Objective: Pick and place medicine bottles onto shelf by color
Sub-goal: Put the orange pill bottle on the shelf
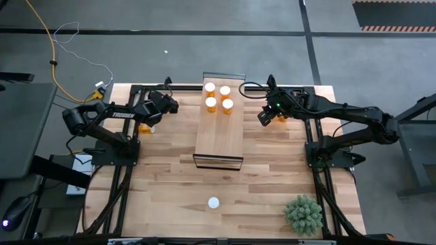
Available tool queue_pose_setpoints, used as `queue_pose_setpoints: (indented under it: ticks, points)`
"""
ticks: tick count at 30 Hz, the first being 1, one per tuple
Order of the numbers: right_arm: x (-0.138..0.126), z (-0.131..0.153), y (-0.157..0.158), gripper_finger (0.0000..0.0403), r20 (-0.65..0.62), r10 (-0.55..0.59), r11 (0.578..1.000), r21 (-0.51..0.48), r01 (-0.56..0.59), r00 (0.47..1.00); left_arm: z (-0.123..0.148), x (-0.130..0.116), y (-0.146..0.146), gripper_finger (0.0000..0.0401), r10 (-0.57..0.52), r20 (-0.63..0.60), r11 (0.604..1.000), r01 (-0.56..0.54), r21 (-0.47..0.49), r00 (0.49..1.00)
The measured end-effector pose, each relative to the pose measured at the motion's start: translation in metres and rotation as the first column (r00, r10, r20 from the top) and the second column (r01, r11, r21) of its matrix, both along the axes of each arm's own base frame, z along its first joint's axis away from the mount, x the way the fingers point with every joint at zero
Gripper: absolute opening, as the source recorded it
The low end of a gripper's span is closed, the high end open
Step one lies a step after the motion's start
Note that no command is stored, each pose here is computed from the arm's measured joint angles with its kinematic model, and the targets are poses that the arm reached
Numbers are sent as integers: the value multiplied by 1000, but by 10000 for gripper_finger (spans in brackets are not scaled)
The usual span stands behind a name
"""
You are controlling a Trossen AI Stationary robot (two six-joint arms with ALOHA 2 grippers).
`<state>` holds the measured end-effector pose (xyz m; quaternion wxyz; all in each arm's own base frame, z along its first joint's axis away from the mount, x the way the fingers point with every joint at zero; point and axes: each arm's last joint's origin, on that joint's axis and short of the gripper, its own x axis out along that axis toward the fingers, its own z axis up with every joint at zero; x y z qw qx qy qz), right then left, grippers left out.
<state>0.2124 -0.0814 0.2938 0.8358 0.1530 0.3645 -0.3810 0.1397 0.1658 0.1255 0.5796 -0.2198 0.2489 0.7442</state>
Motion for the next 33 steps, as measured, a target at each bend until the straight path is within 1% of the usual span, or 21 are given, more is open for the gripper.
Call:
queue_pose_setpoints:
  ticks: [3, 13, 21, 24, 28, 33]
  points:
    - [0, 0, 0, 131, 0, 0, 1000, 0, 0, 1000, 0, 0, 0, 294, -4, 6, 1000, 4, -5, 1000]
    - [0, 0, 0, 131, 0, 0, 1000, 0, 0, 1000, 1, 4, 3, 242, -35, 61, 999, 35, 0, 998]
    - [0, 0, 0, 131, 0, 0, 1000, 0, 0, 1000, 2, 5, 3, 226, -57, 85, 998, 58, -10, 995]
    - [0, 0, 0, 131, 6, -8, 1000, 5, 8, 1000, 3, 6, 4, 220, -62, 98, 998, 62, 1, 993]
    - [0, 0, 0, 131, 10, -13, 1000, 8, 13, 1000, 3, 9, 5, 211, -113, 113, 993, 115, -11, 987]
    - [0, 0, 0, 131, 10, -13, 1000, 8, 13, 1000, 3, 9, 5, 208, -118, 120, 993, 121, -12, 986]
